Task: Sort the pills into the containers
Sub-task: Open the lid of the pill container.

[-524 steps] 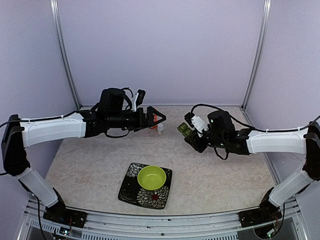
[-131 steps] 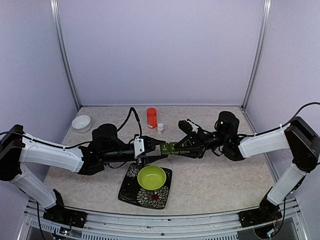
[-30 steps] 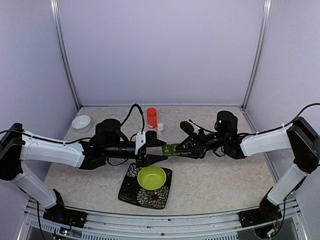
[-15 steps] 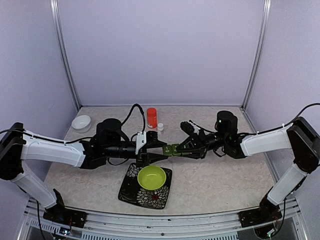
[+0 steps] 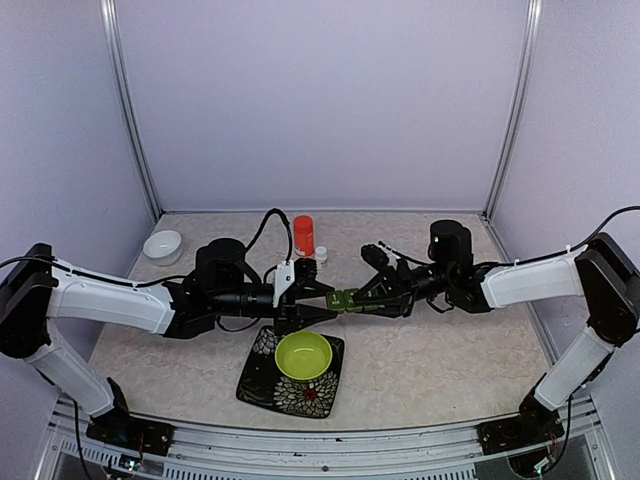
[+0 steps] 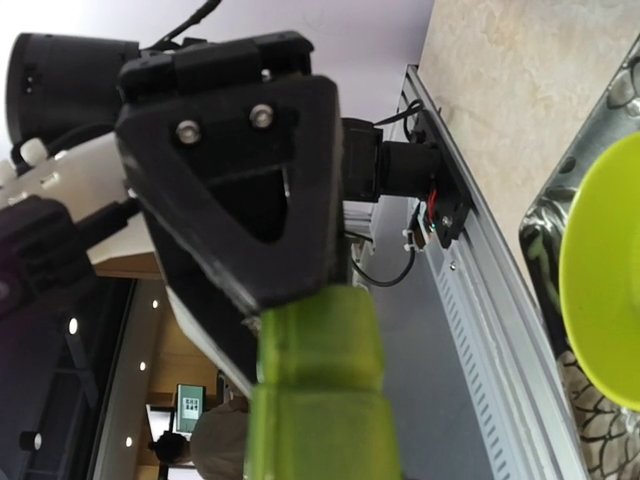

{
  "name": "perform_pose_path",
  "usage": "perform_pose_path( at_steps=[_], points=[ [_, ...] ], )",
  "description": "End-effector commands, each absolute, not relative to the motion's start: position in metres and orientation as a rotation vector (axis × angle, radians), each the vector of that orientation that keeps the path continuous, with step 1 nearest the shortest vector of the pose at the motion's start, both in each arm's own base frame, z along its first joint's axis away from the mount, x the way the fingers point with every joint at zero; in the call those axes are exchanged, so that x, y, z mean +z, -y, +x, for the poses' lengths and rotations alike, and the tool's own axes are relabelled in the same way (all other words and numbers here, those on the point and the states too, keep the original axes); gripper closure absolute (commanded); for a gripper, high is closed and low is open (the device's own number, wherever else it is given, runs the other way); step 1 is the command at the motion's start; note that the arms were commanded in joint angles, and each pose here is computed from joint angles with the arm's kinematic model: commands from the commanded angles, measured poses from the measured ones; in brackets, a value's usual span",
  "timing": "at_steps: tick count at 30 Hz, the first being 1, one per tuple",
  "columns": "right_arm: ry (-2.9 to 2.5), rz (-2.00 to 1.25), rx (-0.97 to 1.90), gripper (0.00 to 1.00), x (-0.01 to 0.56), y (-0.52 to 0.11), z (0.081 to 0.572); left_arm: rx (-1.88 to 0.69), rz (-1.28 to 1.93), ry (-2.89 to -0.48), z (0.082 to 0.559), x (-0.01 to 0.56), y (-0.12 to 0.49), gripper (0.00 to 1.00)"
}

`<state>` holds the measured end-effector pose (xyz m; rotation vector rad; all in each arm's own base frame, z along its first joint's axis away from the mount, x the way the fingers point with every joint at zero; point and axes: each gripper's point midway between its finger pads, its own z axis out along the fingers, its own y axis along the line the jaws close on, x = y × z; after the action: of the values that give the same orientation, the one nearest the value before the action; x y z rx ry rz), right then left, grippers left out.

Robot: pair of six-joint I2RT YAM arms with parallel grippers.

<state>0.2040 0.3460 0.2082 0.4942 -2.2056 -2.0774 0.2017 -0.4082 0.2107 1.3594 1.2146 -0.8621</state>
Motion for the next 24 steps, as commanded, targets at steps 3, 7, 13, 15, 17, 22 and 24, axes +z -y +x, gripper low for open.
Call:
perform_pose_path(
  at_steps=[3,7,13,15,17,22,24],
  points=[
    [2.29,0.588,-2.166,1.0,0.221,-0.347,0.218,-1.034,1.273,-1.196,0.196,0.24,0.413,0.66],
    [2.305,0.59,-2.16,1.0,0.22,-0.346,0.219,-1.058,1.255,-1.211,0.197,0.243,0.413,0.63],
    [2.318,0.587,-2.152,1.0,0.219,-0.345,0.218,-1.082,1.231,-1.246,0.2,0.244,0.413,0.55],
    [2.319,0.588,-2.153,1.0,0.219,-0.344,0.218,-1.085,1.224,-1.25,0.201,0.245,0.412,0.51],
    [2.326,0.588,-2.152,1.0,0.218,-0.343,0.219,-1.092,1.217,-1.255,0.201,0.246,0.412,0.49],
    [2.337,0.58,-2.148,1.0,0.218,-0.341,0.219,-1.11,1.206,-1.261,0.202,0.249,0.41,0.43],
    [2.296,0.571,-2.166,1.0,0.223,-0.34,0.215,-1.063,1.232,-1.26,0.203,0.244,0.41,0.39]
  ],
)
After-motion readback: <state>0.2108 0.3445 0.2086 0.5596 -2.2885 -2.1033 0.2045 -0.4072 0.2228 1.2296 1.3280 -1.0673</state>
